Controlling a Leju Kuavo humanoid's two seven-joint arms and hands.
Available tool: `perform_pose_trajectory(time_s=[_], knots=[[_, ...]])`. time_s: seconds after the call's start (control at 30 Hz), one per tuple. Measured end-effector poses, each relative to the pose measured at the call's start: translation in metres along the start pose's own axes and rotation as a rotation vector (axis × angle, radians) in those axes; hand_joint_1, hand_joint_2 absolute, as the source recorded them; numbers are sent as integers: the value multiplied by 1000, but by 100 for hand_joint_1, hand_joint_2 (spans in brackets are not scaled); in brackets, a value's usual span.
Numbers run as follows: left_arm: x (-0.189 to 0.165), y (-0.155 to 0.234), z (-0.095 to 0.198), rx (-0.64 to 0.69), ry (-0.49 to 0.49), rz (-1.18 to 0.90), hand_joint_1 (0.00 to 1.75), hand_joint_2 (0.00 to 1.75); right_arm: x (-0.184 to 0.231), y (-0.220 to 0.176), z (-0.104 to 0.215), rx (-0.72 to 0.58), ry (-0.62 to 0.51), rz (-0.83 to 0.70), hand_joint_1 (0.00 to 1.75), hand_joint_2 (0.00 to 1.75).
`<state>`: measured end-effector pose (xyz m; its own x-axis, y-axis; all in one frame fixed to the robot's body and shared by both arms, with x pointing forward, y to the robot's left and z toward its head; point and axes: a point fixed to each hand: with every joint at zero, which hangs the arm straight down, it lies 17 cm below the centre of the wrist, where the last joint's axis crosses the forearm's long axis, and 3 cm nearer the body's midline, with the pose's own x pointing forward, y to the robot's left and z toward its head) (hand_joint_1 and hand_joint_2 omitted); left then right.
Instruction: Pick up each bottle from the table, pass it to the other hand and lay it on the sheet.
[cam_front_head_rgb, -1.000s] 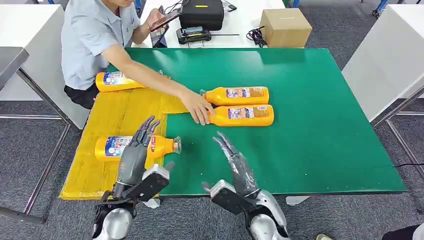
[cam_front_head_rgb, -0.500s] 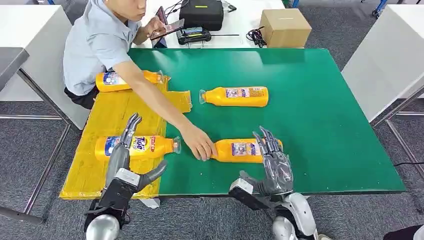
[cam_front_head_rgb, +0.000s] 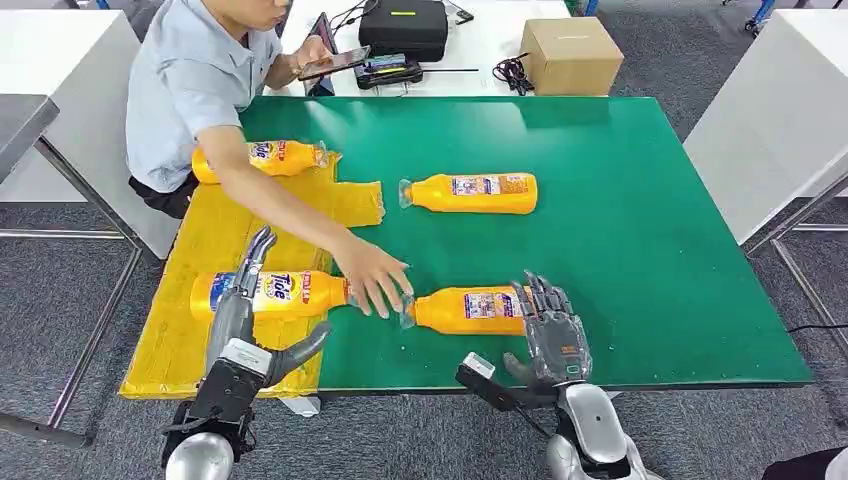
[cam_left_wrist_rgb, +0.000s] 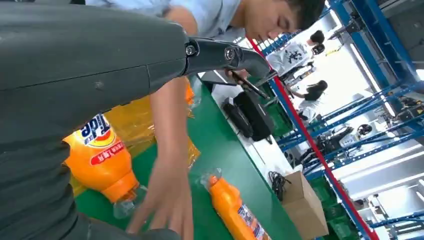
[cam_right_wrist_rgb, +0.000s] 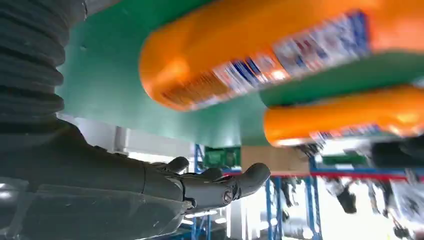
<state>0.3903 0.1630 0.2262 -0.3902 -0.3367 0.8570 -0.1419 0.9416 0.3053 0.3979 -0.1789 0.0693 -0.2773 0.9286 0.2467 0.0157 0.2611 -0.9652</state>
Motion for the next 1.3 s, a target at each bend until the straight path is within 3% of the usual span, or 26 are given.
perform_pose_trajectory(time_s=[0.37,0.8,1.3], knots=[[2,-4,0,-16,-2,8,0,175,-22,7,-17,15,39,72,0,175],[8,-13,-4,-34,-18,21,0,175,-15,5,-34,-3,28,69,0,175],[14,-30,-6,-86,-26,32,0,175,-16,38,-38,107,52,7,0,175]])
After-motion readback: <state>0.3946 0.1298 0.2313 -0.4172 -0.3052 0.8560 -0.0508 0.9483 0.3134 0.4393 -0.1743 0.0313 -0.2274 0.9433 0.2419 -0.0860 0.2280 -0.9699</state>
